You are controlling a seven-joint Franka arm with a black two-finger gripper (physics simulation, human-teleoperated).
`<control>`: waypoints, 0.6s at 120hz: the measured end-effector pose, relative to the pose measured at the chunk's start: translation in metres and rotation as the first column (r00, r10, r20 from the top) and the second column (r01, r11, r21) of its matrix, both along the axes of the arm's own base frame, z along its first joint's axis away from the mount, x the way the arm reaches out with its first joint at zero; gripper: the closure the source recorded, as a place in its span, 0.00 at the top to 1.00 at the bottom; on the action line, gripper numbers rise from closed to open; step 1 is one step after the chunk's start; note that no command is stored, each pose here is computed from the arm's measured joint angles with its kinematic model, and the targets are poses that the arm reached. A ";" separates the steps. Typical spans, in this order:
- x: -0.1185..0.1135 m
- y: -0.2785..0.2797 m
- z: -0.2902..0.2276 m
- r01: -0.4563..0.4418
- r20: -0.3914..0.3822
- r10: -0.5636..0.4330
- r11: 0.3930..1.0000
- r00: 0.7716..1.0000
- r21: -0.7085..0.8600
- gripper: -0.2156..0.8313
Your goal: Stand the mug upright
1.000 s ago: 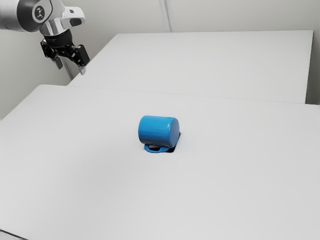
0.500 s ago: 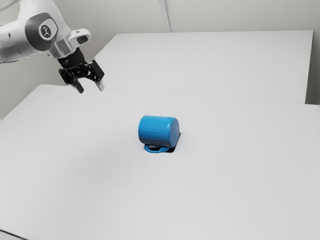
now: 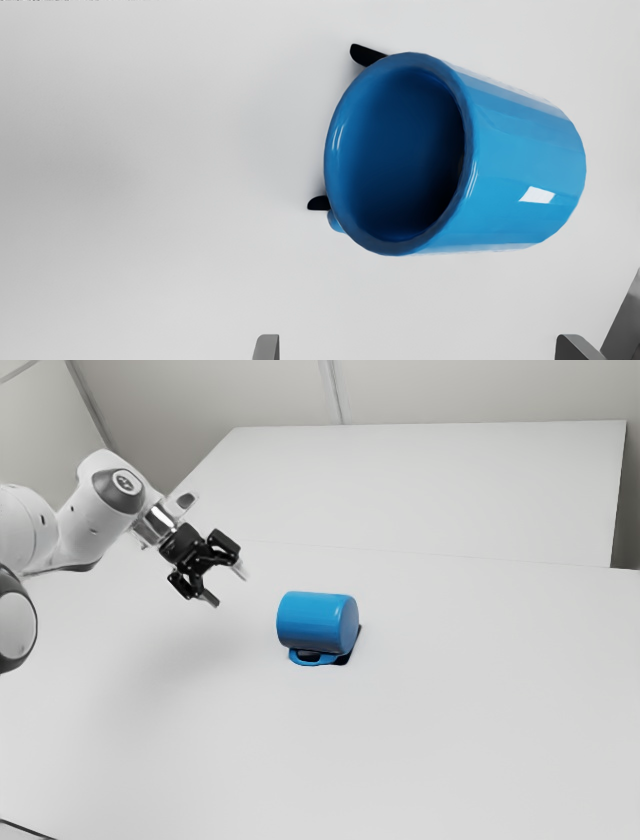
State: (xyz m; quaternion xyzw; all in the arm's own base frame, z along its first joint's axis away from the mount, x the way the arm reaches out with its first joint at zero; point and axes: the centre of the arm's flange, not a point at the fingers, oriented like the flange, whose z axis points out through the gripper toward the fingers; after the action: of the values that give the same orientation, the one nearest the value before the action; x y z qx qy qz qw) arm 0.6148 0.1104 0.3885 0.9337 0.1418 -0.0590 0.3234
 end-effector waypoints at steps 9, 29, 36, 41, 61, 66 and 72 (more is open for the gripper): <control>0.011 -0.002 -0.016 -0.019 0.005 0.019 0.998 1.000 -0.054 0.79; 0.024 -0.003 -0.049 -0.061 0.004 0.063 0.986 0.998 -0.153 0.79; 0.027 -0.008 -0.060 -0.074 0.001 0.076 0.979 0.997 -0.190 0.79; 0.029 -0.012 -0.065 -0.081 0.002 0.084 0.973 0.996 -0.215 0.79; 0.036 -0.033 -0.076 -0.103 0.012 0.111 0.950 0.994 -0.294 0.79; 0.038 -0.040 -0.078 -0.108 0.013 0.118 0.944 0.993 -0.312 0.79; 0.039 -0.044 -0.083 -0.118 0.011 0.129 0.936 0.992 -0.331 0.79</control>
State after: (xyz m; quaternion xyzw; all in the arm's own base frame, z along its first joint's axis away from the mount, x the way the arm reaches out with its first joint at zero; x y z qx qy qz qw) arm 0.6537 0.0664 0.3056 0.8566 0.1831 -0.0462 0.4802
